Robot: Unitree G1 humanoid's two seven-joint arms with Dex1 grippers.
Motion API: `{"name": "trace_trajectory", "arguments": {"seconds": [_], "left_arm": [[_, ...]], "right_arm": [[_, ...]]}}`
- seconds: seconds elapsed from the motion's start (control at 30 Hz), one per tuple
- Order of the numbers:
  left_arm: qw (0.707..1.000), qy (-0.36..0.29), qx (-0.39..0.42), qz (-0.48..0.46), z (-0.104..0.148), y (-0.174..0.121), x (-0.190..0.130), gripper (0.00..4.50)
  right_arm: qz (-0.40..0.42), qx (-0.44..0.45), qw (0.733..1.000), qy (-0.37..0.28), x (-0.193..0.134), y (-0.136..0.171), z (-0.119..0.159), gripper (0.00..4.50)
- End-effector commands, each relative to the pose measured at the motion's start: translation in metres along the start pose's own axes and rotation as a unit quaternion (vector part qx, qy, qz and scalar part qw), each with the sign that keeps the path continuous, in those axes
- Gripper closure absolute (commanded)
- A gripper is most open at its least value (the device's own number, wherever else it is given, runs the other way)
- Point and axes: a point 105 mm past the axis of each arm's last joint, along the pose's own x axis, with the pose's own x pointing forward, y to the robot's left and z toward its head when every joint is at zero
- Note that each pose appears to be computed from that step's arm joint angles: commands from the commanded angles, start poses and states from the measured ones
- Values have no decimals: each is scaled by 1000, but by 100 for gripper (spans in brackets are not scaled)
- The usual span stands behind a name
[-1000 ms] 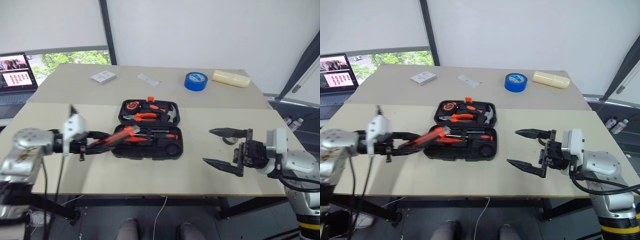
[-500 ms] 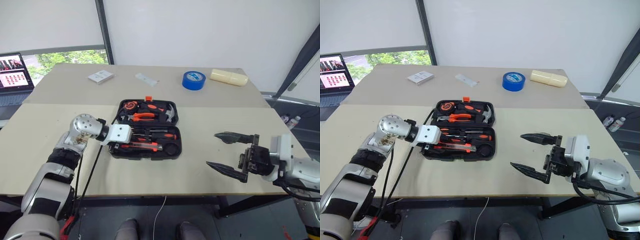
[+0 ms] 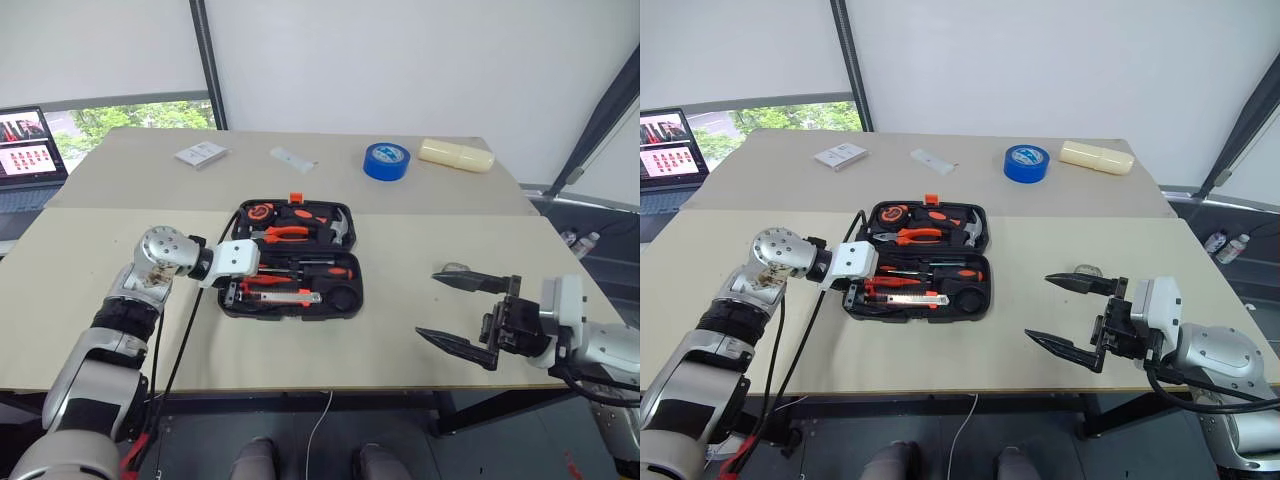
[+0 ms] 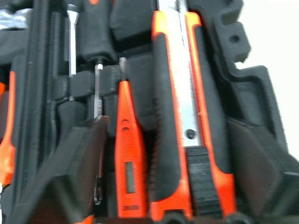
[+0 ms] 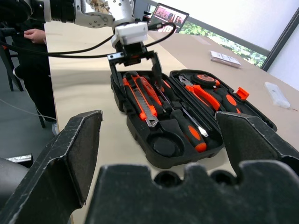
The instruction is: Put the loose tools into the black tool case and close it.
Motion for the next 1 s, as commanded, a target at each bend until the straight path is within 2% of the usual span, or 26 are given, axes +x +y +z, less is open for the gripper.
{"name": "trace_trajectory", "arguments": {"seconds": [0.03,0.07,0.17,0.27,0.5,0.6,0.7,1.0], "left_arm": [[994,-90,-32,45,21,15,-20,2],[992,-103,-44,53,21,17,-23,2],[985,-145,-82,47,23,11,-24,74],[983,-147,-99,49,14,3,-11,184],[989,-89,-110,48,-15,-10,16,444],[988,-63,-122,69,-26,-7,24,449],[985,-75,-135,83,-26,-5,29,449],[991,-7,-132,11,-54,-47,42,449]], "right_arm": [[-9,-25,1000,-11,-4,-6,10,0],[-10,-24,1000,-11,-5,-7,10,0],[-19,-16,1000,-13,-7,-9,8,0],[-24,-10,1000,-17,-5,-8,6,0],[-27,-1,999,-20,-3,-6,3,0],[-26,3,999,-18,-5,-4,4,0],[-28,8,999,-15,-8,-2,5,0],[-39,13,999,-11,-11,-1,5,0]]}}
